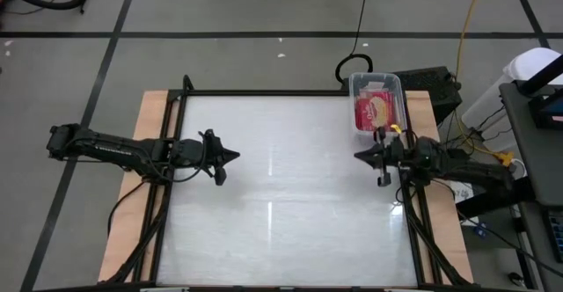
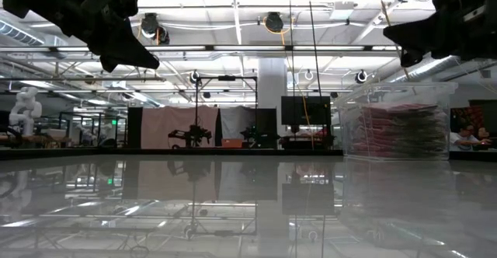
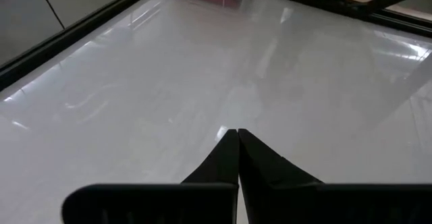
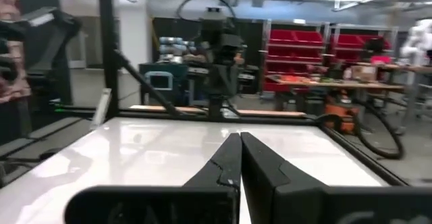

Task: Sort popcorn bags into baskets
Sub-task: Return to Home Position

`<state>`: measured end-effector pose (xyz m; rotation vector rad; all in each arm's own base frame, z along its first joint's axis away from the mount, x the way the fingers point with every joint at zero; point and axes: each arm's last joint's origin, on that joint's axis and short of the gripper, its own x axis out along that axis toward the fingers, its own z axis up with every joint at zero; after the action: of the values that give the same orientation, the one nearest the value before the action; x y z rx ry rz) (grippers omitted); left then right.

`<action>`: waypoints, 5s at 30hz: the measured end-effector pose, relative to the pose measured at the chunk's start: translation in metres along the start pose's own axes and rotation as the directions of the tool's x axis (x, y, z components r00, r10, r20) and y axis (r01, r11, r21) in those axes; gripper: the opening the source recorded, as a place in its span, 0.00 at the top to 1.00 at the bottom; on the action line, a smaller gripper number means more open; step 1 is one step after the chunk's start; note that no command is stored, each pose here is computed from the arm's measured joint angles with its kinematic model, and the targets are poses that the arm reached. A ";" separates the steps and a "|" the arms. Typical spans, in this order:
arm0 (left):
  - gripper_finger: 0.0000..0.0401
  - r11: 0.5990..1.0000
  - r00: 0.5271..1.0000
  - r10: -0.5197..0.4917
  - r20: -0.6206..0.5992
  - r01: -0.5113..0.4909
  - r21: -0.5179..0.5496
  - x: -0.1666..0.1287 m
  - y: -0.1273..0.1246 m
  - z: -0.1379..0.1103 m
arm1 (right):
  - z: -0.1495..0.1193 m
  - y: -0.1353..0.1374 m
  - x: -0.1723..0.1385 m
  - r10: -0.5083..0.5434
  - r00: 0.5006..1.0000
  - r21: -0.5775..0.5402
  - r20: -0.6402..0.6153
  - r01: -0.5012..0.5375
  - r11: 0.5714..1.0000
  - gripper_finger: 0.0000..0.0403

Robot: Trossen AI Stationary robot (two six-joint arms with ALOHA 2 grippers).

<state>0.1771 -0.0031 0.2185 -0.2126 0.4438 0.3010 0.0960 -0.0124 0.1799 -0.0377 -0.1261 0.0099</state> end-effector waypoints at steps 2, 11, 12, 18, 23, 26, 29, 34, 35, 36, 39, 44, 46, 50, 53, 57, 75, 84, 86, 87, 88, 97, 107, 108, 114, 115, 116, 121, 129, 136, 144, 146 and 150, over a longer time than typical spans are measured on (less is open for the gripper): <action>1.00 1.000 1.000 0.000 0.000 0.000 0.000 0.000 0.000 0.000 | 0.000 0.001 0.000 -0.033 0.999 0.000 0.000 0.033 0.999 1.00; 0.99 1.000 1.000 -0.002 0.000 0.002 0.018 0.000 0.000 0.000 | -0.003 0.008 0.001 -0.025 0.999 -0.008 -0.033 0.025 1.000 1.00; 0.99 1.000 1.000 -0.002 0.000 0.002 0.019 0.000 0.000 0.000 | -0.004 0.008 0.001 -0.019 0.999 -0.007 -0.040 0.018 1.000 1.00; 0.99 1.000 1.000 -0.002 0.000 0.002 0.019 0.000 0.000 0.000 | -0.006 0.010 0.001 -0.056 0.997 -0.005 -0.060 0.056 0.998 1.00; 0.99 1.000 1.000 -0.002 0.000 0.002 0.026 0.000 0.000 0.000 | -0.012 0.012 0.001 -0.020 0.992 0.001 -0.123 0.020 1.000 1.00; 0.99 0.999 1.000 -0.002 -0.001 0.002 0.039 0.000 0.000 0.000 | -0.013 0.012 0.001 -0.009 0.991 0.006 -0.136 0.010 1.000 1.00; 0.99 0.999 1.000 -0.002 -0.001 0.002 0.047 0.000 0.000 0.000 | -0.013 0.012 0.001 -0.010 0.990 0.022 -0.140 0.013 1.000 1.00; 0.99 0.999 1.000 -0.002 -0.001 0.002 0.054 0.000 0.000 0.000 | -0.016 0.012 0.002 -0.014 0.986 0.032 -0.166 0.019 0.999 1.00; 0.99 0.998 1.000 -0.002 -0.001 0.002 0.059 0.000 0.000 0.000 | -0.016 0.012 0.002 -0.013 0.985 0.015 -0.169 0.016 1.000 1.00; 0.99 0.998 1.000 -0.002 -0.001 0.002 0.066 0.000 0.000 0.000 | -0.016 0.012 0.003 -0.013 0.985 -0.010 -0.171 0.011 1.000 1.00; 0.99 0.996 1.000 -0.006 0.002 0.005 0.087 -0.001 0.000 0.000 | -0.016 0.012 0.003 -0.013 0.985 -0.056 -0.173 0.003 0.998 1.00; 1.00 0.993 0.998 -0.057 0.029 0.053 0.107 -0.007 0.005 -0.014 | -0.015 0.012 0.003 -0.015 0.987 -0.054 -0.157 0.007 0.998 1.00; 1.00 0.995 0.994 -0.075 0.082 0.069 0.074 -0.012 0.009 -0.022 | -0.014 0.012 0.003 -0.016 0.988 -0.055 -0.155 0.007 0.998 1.00; 1.00 0.993 0.971 -0.110 0.214 0.099 0.061 -0.018 0.016 -0.037 | -0.014 0.012 0.003 -0.016 0.988 -0.054 -0.153 0.007 0.999 1.00; 1.00 0.993 0.960 -0.117 0.254 0.108 0.051 -0.023 0.021 -0.046 | -0.014 0.012 0.003 -0.016 0.988 -0.054 -0.151 0.007 0.999 1.00; 1.00 0.992 0.944 -0.128 0.303 0.119 0.049 -0.029 0.025 -0.054 | -0.014 0.012 0.003 -0.015 0.989 -0.054 -0.149 0.007 0.999 1.00; 1.00 0.964 0.869 -0.247 0.428 0.177 0.199 -0.043 0.033 -0.073 | -0.014 0.012 0.003 -0.016 0.989 -0.054 -0.146 0.008 0.999 1.00; 0.99 0.960 0.868 -0.260 0.423 0.187 0.206 -0.045 0.034 -0.074 | -0.014 0.012 0.003 -0.016 0.989 -0.054 -0.146 0.008 0.999 1.00; 0.98 0.963 0.868 -0.260 0.424 0.204 0.174 -0.045 0.034 -0.074 | -0.014 0.012 0.003 -0.016 0.989 -0.054 -0.146 0.008 0.999 1.00; 0.97 0.964 0.868 -0.261 0.423 0.208 0.168 -0.045 0.034 -0.074 | -0.014 0.012 0.003 -0.016 0.989 -0.054 -0.146 0.008 0.999 1.00; 0.96 0.963 0.867 -0.265 0.422 0.213 0.166 -0.045 0.034 -0.074 | -0.014 0.012 0.003 -0.016 0.989 -0.054 -0.146 0.008 0.999 1.00; 0.99 0.959 0.860 -0.266 0.435 0.190 0.211 -0.045 0.034 -0.073 | -0.014 0.012 0.003 -0.015 0.989 -0.054 -0.146 0.007 0.999 1.00; 0.94 0.959 0.857 -0.267 0.440 0.192 0.207 -0.046 0.034 -0.073 | -0.014 0.012 0.003 -0.015 0.989 -0.054 -0.146 0.007 0.999 1.00; 0.93 0.959 0.857 -0.267 0.441 0.192 0.207 -0.046 0.034 -0.073 | -0.014 0.012 0.003 -0.015 0.989 -0.054 -0.146 0.007 0.999 1.00; 0.92 0.959 0.857 -0.267 0.441 0.193 0.206 -0.046 0.034 -0.073 | -0.014 0.012 0.003 -0.015 0.989 -0.054 -0.146 0.007 0.999 1.00; 0.92 0.959 0.857 -0.267 0.441 0.193 0.206 -0.046 0.034 -0.073 | -0.014 0.012 0.003 -0.015 0.989 -0.054 -0.146 0.007 0.999 1.00; 0.92 0.959 0.857 -0.267 0.441 0.193 0.206 -0.046 0.034 -0.073 | -0.014 0.012 0.003 -0.015 0.989 -0.054 -0.146 0.007 0.999 1.00; 0.92 0.959 0.857 -0.267 0.441 0.193 0.206 -0.046 0.034 -0.073 | -0.014 0.012 0.003 -0.015 0.989 -0.054 -0.146 0.007 0.999 1.00; 0.92 0.959 0.857 -0.267 0.442 0.193 0.206 -0.046 0.034 -0.073 | -0.014 0.012 0.003 -0.015 0.989 -0.054 -0.146 0.007 0.999 1.00; 0.92 0.959 0.856 -0.267 0.442 0.193 0.206 -0.046 0.034 -0.073 | -0.014 0.012 0.003 -0.015 0.989 -0.054 -0.146 0.007 0.999 1.00; 0.92 0.959 0.856 -0.267 0.442 0.192 0.206 -0.046 0.034 -0.073 | -0.014 0.012 0.003 -0.015 0.989 -0.054 -0.146 0.007 0.999 1.00; 0.92 0.959 0.856 -0.267 0.442 0.193 0.206 -0.046 0.034 -0.073 | -0.014 0.012 0.003 -0.015 0.989 -0.054 -0.146 0.007 0.999 1.00; 0.92 0.959 0.856 -0.267 0.442 0.193 0.206 -0.046 0.034 -0.073 | -0.014 0.012 0.003 -0.015 0.989 -0.054 -0.146 0.007 0.999 1.00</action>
<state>0.0984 -0.0020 0.1706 -0.0342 -0.0416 0.0722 0.1008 -0.0009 0.1664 -0.0907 0.0201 -0.0075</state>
